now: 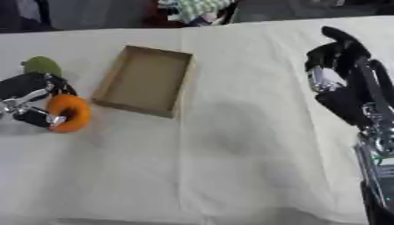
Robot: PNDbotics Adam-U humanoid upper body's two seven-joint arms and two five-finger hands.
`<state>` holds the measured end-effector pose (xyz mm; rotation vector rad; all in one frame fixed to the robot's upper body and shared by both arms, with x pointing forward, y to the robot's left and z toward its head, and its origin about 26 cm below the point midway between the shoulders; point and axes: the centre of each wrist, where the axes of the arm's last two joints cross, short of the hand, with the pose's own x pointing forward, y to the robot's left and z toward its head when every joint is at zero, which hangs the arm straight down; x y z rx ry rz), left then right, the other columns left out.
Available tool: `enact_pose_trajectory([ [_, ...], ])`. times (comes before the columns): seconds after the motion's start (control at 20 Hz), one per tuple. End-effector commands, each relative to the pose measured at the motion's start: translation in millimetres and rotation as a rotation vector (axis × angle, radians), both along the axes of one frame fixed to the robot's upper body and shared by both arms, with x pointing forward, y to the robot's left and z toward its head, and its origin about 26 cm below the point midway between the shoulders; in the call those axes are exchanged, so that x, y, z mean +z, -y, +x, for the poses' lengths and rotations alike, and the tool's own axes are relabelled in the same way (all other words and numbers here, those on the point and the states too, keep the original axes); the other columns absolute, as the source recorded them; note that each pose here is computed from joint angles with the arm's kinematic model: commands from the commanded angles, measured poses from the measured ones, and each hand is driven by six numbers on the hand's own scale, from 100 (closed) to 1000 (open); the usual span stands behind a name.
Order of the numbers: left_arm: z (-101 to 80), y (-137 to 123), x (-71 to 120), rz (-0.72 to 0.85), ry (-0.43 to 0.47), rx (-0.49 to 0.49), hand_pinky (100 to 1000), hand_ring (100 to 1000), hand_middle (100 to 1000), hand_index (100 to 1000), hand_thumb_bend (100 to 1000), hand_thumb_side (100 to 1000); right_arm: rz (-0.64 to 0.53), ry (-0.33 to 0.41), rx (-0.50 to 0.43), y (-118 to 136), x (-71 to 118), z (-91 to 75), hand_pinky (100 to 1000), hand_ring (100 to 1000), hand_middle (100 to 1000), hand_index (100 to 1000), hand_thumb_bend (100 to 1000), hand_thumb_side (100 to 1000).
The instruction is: Pick up objects on the table and place them in the box.
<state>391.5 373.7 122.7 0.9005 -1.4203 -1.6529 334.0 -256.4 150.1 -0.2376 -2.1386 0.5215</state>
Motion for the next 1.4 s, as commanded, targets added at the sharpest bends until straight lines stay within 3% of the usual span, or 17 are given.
enact_pose_trajectory([
  [0.05,2.0,-3,27.9,-0.038,0.104,0.003,515,373,355,565,135,144,-0.016,0.021,0.0,2,7.0,0.1,743,630,618,914,100,459],
  [0.3,10.9,15,68.9,-0.13,0.232,-0.044,516,364,346,559,103,132,-0.016,0.019,0.004,1,6.4,0.4,743,630,618,914,100,459],
  [0.45,26.4,35,86.8,-0.165,0.27,-0.072,520,367,349,563,100,134,-0.015,0.02,0.014,-1,6.8,0.7,743,630,619,914,100,459],
  [0.7,55.4,66,89.1,-0.169,0.278,-0.094,529,384,367,583,122,155,-0.01,0.022,0.024,-4,7.5,1.3,743,630,618,914,100,456],
  [0.95,76.4,88,68.1,-0.165,0.273,-0.066,549,424,410,631,145,204,-0.005,0.023,0.032,-6,8.5,1.8,743,630,618,914,100,453],
  [1.1,84.2,100,54.2,-0.172,0.285,-0.043,590,503,500,748,228,312,-0.004,0.023,0.041,-8,8.5,1.9,743,630,618,914,100,452],
  [1.15,85.9,103,49.3,-0.169,0.29,-0.038,590,503,500,748,228,312,-0.004,0.023,0.044,-9,8.5,1.9,743,630,618,914,100,452],
  [1.25,87.6,105,41.9,-0.165,0.305,-0.029,649,598,627,869,425,495,-0.003,0.022,0.043,-9,8.5,1.8,743,630,618,914,100,451],
  [1.4,87.1,100,40.8,-0.171,0.339,-0.018,691,663,743,920,588,698,-0.002,0.017,0.032,-7,7.2,1.7,742,629,618,914,100,447],
])
